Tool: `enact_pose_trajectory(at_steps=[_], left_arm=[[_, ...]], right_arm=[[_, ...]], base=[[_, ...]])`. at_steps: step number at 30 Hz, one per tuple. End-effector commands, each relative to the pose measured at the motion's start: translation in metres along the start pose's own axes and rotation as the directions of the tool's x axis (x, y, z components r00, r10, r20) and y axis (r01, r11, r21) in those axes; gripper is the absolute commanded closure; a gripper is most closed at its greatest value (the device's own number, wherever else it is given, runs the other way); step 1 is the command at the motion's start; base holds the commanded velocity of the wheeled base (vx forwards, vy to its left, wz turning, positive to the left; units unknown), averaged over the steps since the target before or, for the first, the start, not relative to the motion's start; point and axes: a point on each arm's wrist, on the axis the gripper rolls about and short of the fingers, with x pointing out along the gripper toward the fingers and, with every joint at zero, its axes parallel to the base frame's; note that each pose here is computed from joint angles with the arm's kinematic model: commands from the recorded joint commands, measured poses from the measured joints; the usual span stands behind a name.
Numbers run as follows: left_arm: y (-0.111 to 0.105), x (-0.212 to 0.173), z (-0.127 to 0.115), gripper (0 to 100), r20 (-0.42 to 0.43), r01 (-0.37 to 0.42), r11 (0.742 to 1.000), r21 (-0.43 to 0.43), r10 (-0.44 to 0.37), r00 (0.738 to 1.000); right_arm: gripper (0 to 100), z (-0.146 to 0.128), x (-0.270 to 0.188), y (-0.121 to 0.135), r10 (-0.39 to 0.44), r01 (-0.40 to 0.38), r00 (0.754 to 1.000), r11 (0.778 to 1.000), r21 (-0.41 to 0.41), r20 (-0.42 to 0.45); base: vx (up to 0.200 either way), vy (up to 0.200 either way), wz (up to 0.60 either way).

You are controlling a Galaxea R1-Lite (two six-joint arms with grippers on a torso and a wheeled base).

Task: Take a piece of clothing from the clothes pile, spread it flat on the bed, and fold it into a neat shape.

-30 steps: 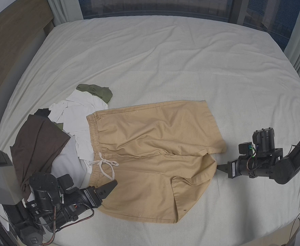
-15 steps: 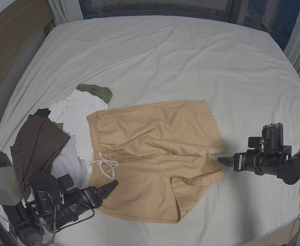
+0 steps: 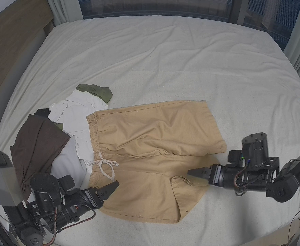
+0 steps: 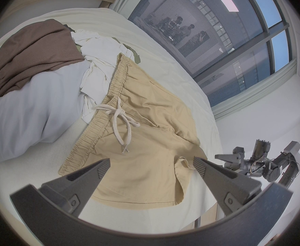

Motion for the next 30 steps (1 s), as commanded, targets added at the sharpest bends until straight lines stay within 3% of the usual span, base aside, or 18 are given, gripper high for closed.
enact_pose_trajectory(at_steps=[1,4,14,30], left_arm=[[-0.003,-0.004,-0.006,0,-0.026,0.010,1.000,0.005,-0.010,1.000],[-0.003,-0.003,-0.007,0,-0.031,0.009,1.000,0.006,-0.009,0.999],[-0.001,-0.003,-0.007,0,-0.033,0.003,1.000,-0.012,-0.004,0.999],[0.000,-0.002,-0.006,0,-0.031,-0.001,1.000,-0.014,0.000,1.000]], right_arm=[[0,-0.006,0.046,0.024,0.007,-0.002,0.996,0.998,0.059,-0.087],[0,-0.008,0.055,0.031,-0.003,0.015,0.993,0.994,0.109,-0.117],[0,-0.015,0.080,0.021,-0.068,0.092,0.985,0.985,0.148,-0.160],[0,-0.010,0.098,0.003,-0.163,0.180,0.981,0.967,0.181,-0.105]], base=[[0.000,0.000,0.00],[0.000,0.000,0.00],[0.000,0.000,0.00],[0.000,0.000,0.00]])
